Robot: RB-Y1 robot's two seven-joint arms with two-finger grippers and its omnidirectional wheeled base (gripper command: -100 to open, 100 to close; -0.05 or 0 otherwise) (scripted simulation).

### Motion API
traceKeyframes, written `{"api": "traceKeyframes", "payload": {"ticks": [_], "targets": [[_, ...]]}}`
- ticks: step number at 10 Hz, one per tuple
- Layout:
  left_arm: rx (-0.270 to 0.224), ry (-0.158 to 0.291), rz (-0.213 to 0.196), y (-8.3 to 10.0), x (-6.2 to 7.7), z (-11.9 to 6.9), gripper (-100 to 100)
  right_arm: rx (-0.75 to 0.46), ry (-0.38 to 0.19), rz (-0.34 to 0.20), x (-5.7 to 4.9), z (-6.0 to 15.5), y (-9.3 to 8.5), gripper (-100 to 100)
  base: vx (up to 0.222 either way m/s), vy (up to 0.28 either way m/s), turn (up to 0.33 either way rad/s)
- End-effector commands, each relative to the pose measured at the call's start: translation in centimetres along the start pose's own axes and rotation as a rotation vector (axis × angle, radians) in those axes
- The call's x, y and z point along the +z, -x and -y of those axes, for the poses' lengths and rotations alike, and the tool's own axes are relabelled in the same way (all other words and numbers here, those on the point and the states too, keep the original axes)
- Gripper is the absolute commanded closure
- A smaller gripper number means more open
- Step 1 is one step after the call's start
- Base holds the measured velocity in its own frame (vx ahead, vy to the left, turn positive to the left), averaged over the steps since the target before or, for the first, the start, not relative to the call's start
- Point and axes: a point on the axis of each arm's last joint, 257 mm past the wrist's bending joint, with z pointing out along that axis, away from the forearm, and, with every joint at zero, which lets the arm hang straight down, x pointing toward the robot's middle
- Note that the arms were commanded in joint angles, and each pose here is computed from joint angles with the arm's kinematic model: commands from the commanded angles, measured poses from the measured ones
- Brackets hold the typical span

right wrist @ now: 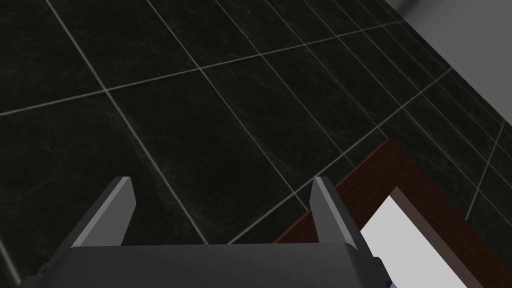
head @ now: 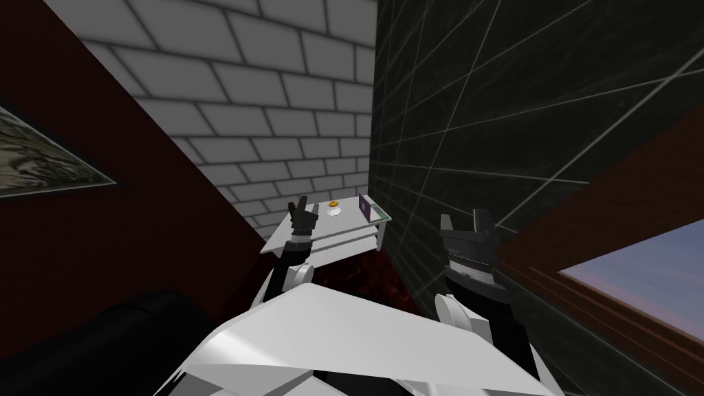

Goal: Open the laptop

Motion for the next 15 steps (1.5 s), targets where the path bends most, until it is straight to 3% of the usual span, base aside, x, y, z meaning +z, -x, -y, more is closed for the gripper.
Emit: {"api": "traceKeyframes", "payload": {"ticks": [1, 2, 3, 8, 15], "targets": [[0.0, 0.0, 0.0, 0.0, 0.0, 0.0, 0, 0.0, 0.0, 0.0, 0.0, 0.0, 0.0, 0, 0.0, 0.0, 0.0], [0.0, 0.0, 0.0, 0.0, 0.0, 0.0, 0, 0.0, 0.0, 0.0, 0.0, 0.0, 0.0, 0, 0.0, 0.0, 0.0], [0.0, 0.0, 0.0, 0.0, 0.0, 0.0, 0, -0.025, -0.009, -0.035, 0.0, 0.3, -0.5, -100, 0.012, 0.005, 0.018], [0.0, 0.001, 0.0, 0.0, 0.0, 0.0, 0, -0.189, -0.063, -0.185, -0.4, 2.4, -2.7, -100, 0.022, 0.025, 0.042], [0.0, 0.001, 0.0, 0.0, 0.0, 0.0, 0, -0.566, -0.135, -0.416, -1.7, 7.1, -5.3, -100, 0.053, 0.046, 0.08]]}}
